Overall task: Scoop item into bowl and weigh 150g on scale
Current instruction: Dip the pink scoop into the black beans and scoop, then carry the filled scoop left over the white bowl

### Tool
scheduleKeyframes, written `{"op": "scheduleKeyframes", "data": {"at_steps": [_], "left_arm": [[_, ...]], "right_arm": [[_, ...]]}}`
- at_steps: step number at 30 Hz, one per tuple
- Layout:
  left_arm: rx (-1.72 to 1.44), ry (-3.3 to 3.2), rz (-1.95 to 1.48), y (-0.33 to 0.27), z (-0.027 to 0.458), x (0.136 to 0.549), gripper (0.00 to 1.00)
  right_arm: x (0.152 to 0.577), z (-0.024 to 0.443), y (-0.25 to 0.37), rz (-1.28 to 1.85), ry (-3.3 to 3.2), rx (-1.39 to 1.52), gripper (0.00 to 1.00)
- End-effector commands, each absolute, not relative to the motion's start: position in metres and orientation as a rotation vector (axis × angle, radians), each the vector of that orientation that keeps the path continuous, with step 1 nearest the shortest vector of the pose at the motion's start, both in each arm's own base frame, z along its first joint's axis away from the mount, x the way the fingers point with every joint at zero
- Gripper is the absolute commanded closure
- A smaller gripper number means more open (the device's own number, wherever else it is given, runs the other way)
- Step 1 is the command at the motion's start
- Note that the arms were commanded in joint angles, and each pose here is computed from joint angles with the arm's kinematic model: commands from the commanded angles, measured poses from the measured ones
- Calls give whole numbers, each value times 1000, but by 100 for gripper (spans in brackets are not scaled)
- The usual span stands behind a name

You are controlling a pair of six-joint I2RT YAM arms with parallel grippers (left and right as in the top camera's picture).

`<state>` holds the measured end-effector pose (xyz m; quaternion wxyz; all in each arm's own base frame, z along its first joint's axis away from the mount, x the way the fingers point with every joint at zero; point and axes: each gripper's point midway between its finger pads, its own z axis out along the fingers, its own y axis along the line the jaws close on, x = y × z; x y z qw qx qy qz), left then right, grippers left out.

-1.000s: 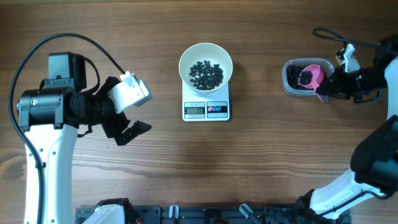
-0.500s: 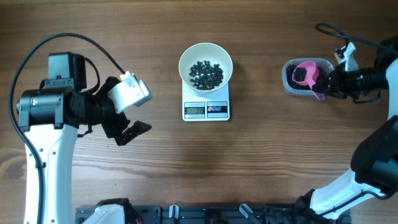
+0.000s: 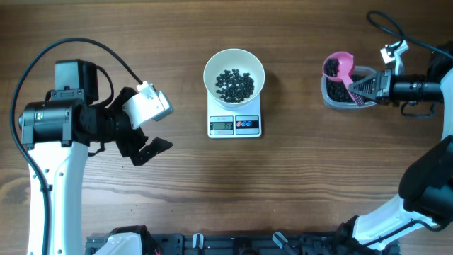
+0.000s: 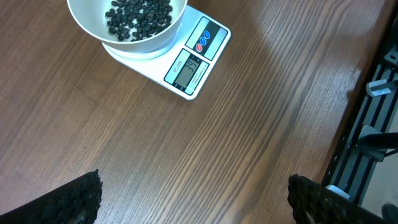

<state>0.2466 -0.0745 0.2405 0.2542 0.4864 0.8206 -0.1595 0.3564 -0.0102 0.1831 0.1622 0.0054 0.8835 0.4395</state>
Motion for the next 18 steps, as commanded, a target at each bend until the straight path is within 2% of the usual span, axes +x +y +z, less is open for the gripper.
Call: {"op": "scheduleKeyframes", "data": {"at_steps": [1, 10, 18], "left_arm": [[1332, 2174, -425, -77, 252, 248, 0], [1332, 2174, -425, -77, 252, 248, 0], [1332, 2174, -425, -77, 252, 248, 0]], "right_arm": [[361, 218, 6, 1359, 2341, -53, 96], [357, 237, 57, 1377, 2337, -234, 96], [359, 250, 110, 1241, 2376, -417, 96]]}}
